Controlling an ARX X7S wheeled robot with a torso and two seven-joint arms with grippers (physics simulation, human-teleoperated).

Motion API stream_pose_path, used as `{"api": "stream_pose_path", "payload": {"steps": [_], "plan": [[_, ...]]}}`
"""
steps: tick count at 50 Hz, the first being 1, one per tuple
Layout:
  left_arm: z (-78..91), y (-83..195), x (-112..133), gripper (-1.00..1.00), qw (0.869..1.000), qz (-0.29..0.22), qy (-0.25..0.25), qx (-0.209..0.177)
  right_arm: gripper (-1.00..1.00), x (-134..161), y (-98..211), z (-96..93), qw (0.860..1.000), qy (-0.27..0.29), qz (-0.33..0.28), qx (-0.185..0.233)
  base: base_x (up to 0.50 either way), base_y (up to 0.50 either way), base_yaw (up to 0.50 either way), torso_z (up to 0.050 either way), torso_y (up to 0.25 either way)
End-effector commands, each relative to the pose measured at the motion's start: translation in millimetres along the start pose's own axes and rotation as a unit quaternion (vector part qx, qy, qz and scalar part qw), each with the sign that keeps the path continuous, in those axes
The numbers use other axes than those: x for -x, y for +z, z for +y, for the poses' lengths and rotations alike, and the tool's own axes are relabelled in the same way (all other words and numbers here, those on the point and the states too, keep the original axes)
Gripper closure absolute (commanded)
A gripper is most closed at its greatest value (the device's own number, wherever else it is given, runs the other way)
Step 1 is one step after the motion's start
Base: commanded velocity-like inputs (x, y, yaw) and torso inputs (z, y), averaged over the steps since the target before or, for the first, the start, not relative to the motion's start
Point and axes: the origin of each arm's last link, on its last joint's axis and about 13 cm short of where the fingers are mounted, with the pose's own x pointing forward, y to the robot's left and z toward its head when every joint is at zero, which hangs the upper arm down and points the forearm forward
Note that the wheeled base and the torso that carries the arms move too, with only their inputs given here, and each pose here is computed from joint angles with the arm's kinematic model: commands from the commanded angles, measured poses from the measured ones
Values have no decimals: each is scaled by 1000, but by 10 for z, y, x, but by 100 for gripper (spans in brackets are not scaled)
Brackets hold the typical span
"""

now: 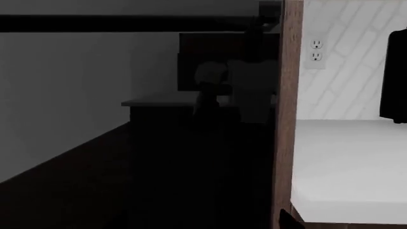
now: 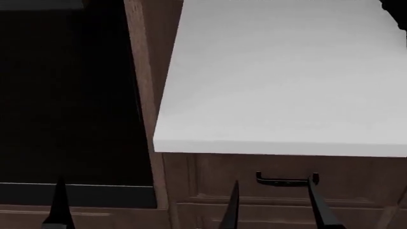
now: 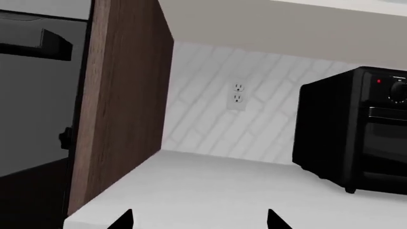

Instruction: Press the start button on the microwave

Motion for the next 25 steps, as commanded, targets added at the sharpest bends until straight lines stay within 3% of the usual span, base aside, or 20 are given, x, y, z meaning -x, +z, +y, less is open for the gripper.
{"api": "stream_pose_path", "payload": {"steps": [1, 25], "plan": [[15, 11, -12, -100, 1000, -7, 7, -6, -100, -17, 19, -22, 1000, 1, -6, 2, 66, 500, 0, 0, 0], [9, -3, -9, -100, 1000, -9, 7, -7, -100, 4, 13, -29, 1000, -2, -9, -3, 77, 500, 0, 0, 0]]}}
